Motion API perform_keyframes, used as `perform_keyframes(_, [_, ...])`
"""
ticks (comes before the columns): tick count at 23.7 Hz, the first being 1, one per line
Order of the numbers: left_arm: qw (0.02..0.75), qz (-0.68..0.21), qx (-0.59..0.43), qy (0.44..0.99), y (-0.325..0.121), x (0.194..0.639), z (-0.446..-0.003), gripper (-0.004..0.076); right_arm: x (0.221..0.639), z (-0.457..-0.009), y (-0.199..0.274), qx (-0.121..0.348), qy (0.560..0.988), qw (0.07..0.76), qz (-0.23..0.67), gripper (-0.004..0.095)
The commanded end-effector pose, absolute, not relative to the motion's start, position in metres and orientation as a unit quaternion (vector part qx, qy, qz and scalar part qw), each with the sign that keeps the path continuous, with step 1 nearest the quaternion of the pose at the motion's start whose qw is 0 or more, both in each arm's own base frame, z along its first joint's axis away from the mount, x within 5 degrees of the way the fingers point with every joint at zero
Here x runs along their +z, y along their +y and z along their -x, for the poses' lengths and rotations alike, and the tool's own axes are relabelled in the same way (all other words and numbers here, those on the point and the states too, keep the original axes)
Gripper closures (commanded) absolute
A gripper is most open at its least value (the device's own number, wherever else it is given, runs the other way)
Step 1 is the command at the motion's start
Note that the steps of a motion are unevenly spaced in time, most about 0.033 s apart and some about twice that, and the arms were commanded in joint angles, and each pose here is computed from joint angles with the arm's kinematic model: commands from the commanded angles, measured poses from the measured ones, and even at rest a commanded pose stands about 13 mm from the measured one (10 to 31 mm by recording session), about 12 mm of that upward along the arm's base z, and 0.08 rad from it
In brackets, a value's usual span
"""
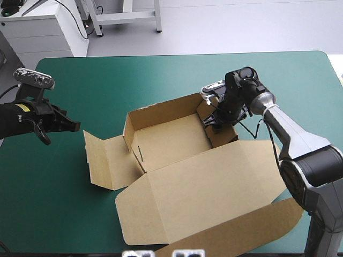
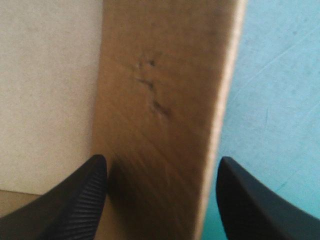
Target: Fold the box
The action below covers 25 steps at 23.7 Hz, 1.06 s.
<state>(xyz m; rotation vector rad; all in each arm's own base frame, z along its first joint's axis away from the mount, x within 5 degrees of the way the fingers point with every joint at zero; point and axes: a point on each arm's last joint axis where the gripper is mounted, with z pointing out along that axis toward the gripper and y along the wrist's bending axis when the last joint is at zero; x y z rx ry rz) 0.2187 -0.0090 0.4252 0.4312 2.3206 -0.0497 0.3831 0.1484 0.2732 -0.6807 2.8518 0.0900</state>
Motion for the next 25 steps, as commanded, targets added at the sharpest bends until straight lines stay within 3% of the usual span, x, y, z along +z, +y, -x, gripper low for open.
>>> perform_keyframes(1, [0.423,-0.160,-0.024,0.892,-0.011,0.441,-0.213,0.0733,0.293,-0.382,0.146,0.035,0.963,0.131,0.234,0.0450])
perform_keyframes(2, [0.423,-0.160,-0.024,0.892,-0.011,0.441,-0.213,0.0733,0.291,-0.382,0.147,0.034,0.963,0.128,0.234,0.0492])
perform_keyframes(3, [0.423,-0.160,-0.024,0.892,-0.011,0.441,-0.213,0.0733,0.291,-0.383,0.147,0.034,0.963,0.129,0.234,0.0624])
perform_keyframes(6, [0.423,-0.160,-0.024,0.892,-0.011,0.441,-0.213,0.0733,0.291,-0.383,0.147,0.034,0.963,0.129,0.234,0.0886])
perform_keyframes(7, [0.422,-0.160,-0.025,0.892,-0.011,0.441,-0.213,0.0733,0.291,-0.383,0.147,0.035,0.963,0.130,0.233,0.0923])
perform_keyframes(15, [0.444,-0.127,-0.031,0.887,-0.010,0.444,-0.217,0.0733,0.323,-0.374,0.133,0.061,0.961,0.171,0.207,0.0928])
perform_keyframes(25, [0.445,-0.092,0.050,0.889,0.006,0.444,-0.219,0.0733,0.413,-0.330,0.059,0.134,0.937,0.285,0.149,0.0928])
